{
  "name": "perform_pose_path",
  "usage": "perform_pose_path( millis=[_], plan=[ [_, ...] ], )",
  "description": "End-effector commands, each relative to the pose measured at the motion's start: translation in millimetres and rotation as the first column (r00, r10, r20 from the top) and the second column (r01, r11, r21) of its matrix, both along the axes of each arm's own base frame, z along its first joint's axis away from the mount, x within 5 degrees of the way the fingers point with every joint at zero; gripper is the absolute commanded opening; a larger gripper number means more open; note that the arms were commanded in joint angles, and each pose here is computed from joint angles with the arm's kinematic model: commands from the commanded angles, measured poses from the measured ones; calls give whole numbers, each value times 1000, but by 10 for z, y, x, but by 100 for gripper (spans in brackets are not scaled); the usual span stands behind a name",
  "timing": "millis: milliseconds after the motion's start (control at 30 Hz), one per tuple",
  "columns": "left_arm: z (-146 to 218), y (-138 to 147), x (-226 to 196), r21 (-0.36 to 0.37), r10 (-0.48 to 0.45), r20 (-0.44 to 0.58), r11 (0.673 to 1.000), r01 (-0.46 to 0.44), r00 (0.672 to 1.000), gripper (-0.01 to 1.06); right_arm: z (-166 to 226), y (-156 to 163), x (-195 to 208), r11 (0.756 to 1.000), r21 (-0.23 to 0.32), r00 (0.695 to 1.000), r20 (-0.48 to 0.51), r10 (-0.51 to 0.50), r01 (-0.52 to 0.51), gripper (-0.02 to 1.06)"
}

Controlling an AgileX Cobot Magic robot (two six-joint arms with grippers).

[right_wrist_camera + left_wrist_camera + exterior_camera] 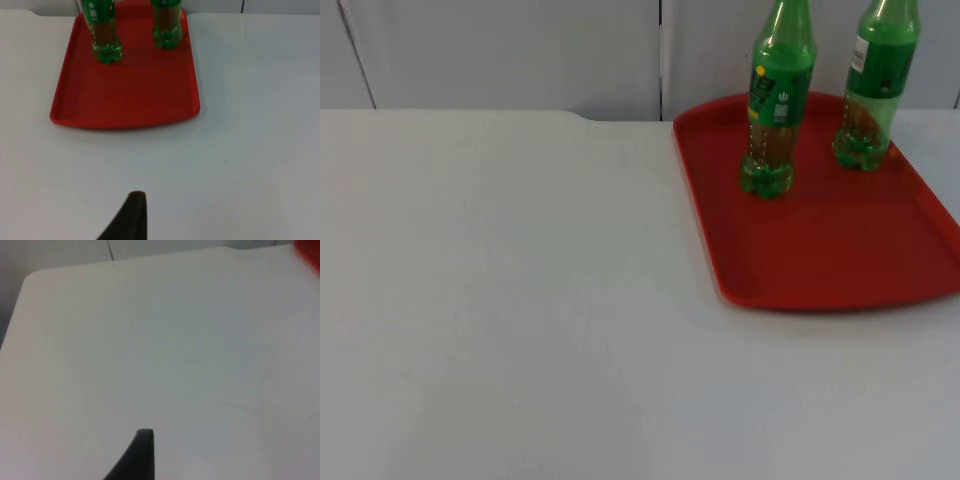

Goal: Place the bottle upright on the tray.

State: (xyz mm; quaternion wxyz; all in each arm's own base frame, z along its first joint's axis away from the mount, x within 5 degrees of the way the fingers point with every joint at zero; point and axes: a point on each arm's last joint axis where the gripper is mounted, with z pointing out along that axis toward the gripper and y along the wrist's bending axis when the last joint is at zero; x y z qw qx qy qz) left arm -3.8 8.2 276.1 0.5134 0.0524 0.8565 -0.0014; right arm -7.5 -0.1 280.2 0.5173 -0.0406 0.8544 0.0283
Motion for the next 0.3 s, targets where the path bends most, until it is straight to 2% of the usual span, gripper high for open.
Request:
perform_pose_path(
  millis=[0,267],
  plan=[
    [-12,0,-4,1,58,3,998,-58,998,105,0,2,0,1000,-3,1000,7,-1,1,105],
    [-12,-4,-10,1,143,3,990,-143,990,105,0,2,0,1000,-3,1000,7,-1,1,105]
  ],
)
